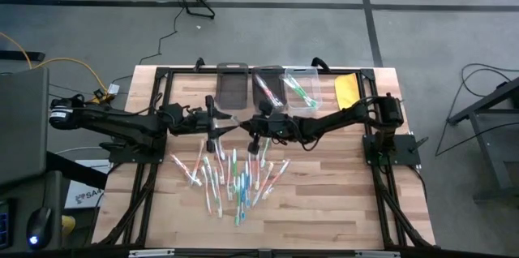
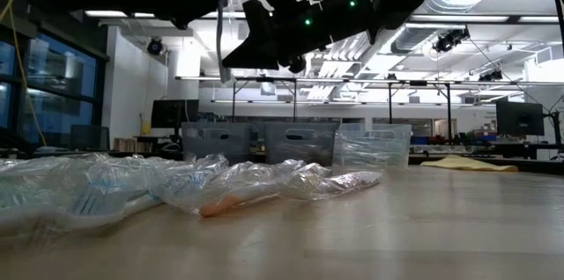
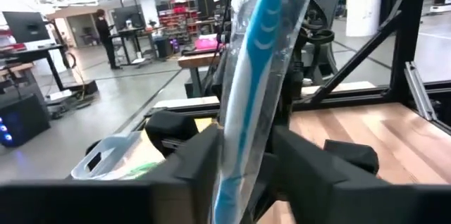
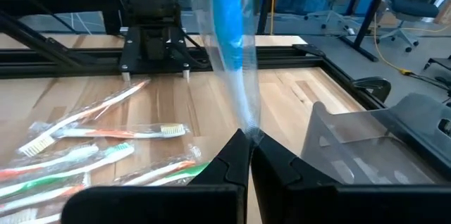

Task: Pick & Place Toothbrushes
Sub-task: Put the blue toothbrush into the left black bin

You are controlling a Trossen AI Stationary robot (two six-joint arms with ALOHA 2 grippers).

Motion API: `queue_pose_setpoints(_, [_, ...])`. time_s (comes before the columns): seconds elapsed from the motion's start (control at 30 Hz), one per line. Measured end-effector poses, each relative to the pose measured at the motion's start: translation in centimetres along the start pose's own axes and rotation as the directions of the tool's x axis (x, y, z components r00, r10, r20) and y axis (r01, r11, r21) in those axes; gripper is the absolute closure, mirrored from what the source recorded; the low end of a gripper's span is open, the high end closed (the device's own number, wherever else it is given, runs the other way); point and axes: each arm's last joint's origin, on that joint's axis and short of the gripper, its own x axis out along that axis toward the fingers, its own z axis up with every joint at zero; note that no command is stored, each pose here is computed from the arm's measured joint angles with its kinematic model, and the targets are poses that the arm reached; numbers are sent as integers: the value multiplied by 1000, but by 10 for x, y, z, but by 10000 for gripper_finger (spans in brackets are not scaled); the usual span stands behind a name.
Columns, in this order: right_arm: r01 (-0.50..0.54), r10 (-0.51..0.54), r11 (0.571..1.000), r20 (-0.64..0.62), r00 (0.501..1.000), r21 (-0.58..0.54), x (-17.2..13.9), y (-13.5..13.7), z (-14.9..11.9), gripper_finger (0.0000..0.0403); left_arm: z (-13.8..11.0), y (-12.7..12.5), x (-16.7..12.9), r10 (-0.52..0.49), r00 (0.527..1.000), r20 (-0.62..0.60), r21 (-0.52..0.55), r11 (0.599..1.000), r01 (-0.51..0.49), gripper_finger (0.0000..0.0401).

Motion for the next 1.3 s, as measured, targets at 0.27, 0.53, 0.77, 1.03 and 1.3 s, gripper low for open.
queue_pose_setpoints(0.27, [-4,4,1000,-2,1000,-3,0,1,0,399,-1,0,0,13,1000,-13,24,1000,-13,382])
queue_pose_setpoints(0.53, [-39,42,997,-32,999,69,-5,1,4,370,-3,1,0,33,999,-30,67,997,-31,384])
queue_pose_setpoints(0.77, [-24,34,997,-132,991,77,-28,-4,22,255,-4,4,1,152,984,-94,219,967,-128,386])
queue_pose_setpoints(1.03, [11,20,991,-228,973,137,-52,-11,35,192,6,29,13,310,880,-359,414,898,-148,380])
queue_pose_setpoints(1.3, [16,18,991,-255,967,132,-55,-12,35,201,-1,73,19,273,799,-536,537,840,74,378])
